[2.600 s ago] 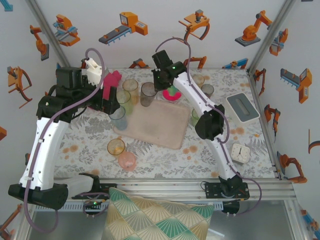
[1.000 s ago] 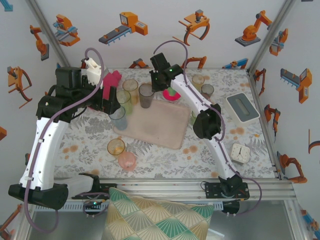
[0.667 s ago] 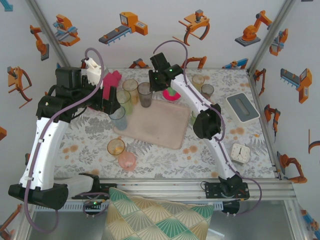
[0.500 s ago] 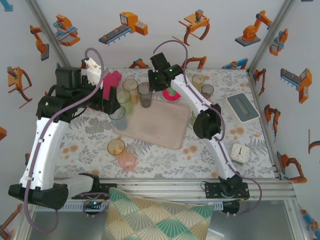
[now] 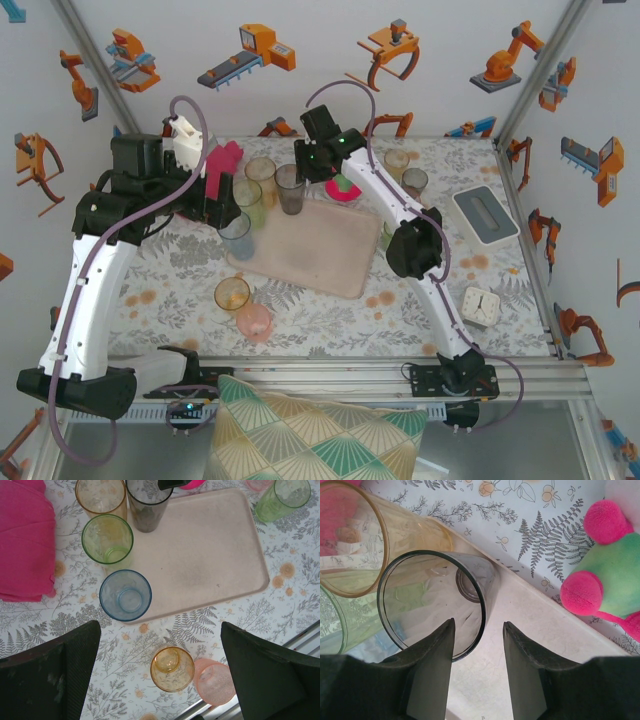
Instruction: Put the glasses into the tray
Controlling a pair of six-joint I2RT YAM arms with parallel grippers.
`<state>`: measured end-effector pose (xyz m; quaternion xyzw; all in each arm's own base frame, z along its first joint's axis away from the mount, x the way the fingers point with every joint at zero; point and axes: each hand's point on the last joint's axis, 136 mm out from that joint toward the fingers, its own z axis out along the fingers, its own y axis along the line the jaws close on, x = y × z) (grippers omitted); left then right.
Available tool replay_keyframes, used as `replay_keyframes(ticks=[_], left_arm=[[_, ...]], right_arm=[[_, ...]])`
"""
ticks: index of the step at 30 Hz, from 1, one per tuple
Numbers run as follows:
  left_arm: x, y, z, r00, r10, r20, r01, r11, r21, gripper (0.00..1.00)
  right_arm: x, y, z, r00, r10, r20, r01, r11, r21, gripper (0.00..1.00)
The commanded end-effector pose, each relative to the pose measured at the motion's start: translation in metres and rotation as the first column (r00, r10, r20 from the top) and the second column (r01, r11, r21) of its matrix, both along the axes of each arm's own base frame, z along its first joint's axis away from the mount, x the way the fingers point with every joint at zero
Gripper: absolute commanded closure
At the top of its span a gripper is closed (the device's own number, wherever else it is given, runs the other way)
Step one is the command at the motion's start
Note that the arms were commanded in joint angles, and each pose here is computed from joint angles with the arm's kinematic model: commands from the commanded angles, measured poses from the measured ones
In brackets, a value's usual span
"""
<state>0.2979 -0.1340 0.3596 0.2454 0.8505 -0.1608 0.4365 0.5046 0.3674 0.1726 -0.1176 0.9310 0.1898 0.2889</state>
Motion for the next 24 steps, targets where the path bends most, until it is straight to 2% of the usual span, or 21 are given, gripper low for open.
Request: replay_keyframes(ticks=[1,18,24], left_arm=[[-0.004,0.001,0.018,0.999,0.006,0.042,-0.004,0.999,-0.033,0.03],[-0.003,0.001,0.017,0.999,0.005,0.037,-0.003,0.999,-0.039,0.03],[-0.002,0.001,0.017,0.999,0.005,0.037,-0.004,0.999,-0.041,0.02]], right_arm=[[-0.004,0.005,0.047,0.997,0.018,0.077,-0.022,0.998,0.055,0.58],[0.001,0.001,0.047,0.995,0.004,0.100,-0.007,1.000,0.030,0.82],[0.002,-0.001,0.052,0.993,0.002,0.115,-0.005,1.000,0.025,0.83]])
